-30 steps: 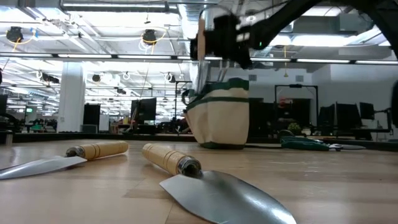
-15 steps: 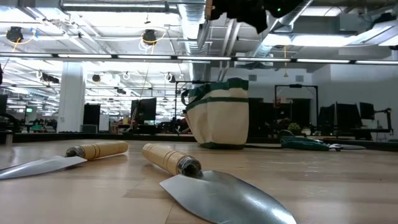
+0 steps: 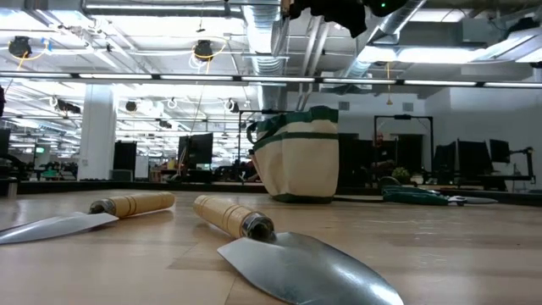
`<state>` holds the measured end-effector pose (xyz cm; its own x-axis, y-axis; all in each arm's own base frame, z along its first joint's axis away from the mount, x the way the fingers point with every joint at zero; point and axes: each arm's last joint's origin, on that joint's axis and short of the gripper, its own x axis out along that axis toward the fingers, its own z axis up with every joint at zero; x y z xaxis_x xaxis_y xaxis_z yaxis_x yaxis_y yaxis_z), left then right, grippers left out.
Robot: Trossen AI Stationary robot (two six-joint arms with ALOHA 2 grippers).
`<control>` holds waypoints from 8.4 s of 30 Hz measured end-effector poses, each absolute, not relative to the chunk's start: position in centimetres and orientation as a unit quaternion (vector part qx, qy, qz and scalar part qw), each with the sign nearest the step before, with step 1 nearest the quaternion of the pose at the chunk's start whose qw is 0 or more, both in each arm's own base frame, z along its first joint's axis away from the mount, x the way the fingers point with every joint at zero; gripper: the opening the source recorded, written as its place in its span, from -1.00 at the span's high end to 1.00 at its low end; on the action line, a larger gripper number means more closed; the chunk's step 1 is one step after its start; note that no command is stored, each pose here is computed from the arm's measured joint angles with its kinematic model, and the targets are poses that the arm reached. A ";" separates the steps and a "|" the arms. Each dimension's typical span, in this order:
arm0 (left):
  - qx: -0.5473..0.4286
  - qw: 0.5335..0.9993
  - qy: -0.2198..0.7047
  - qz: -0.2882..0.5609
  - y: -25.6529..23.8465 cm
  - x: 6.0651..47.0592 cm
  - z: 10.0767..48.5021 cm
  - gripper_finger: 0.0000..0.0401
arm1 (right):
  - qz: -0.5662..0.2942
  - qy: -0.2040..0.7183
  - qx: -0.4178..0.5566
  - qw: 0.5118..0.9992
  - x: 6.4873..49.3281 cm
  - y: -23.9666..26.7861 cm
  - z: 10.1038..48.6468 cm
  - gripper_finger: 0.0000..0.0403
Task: Pick & Place Garden tools in Gardening bag
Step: Put the trowel into the gardening bag
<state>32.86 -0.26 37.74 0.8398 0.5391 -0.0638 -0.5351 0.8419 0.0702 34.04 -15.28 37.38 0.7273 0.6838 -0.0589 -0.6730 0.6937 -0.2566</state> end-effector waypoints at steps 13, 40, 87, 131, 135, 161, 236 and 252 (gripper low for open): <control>0.017 0.957 0.055 0.285 0.0 32.9 37.4 -0.15 | 0.351 -0.025 -0.149 0.924 34.3 -14.8 37.7 0.64; 0.024 0.959 0.054 0.278 0.4 32.9 37.4 0.76 | 0.342 -0.027 -0.143 0.928 34.1 -14.1 38.6 0.64; -0.064 0.953 -0.111 0.274 11.2 24.9 18.9 0.76 | 0.302 -0.031 -0.090 0.949 19.6 -15.1 47.2 0.43; -0.082 0.991 -0.032 0.103 12.4 31.7 15.1 0.65 | 0.321 -0.023 -0.072 0.944 19.6 -14.9 46.9 0.42; -0.088 0.990 -0.013 0.106 11.9 31.9 14.7 0.64 | 0.321 -0.024 -0.073 0.944 19.6 -14.9 46.9 0.42; 0.055 0.993 -0.018 0.107 9.9 32.3 16.3 0.03 | 0.332 -0.020 -0.064 0.941 19.5 -14.8 46.8 0.42; -0.019 0.971 -0.116 0.209 6.2 28.2 22.3 0.92 | 0.129 0.111 0.060 0.984 18.8 -16.2 43.7 0.42; -0.204 0.961 0.030 0.187 1.2 20.7 26.8 1.00 | -0.022 0.403 0.108 0.909 19.6 -11.6 39.4 0.61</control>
<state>20.69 1.19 26.84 0.9286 0.3461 -0.1339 -0.3706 0.8474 -0.3802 19.57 -11.62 39.37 0.6747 0.0468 -0.7366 0.1265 0.9759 0.1780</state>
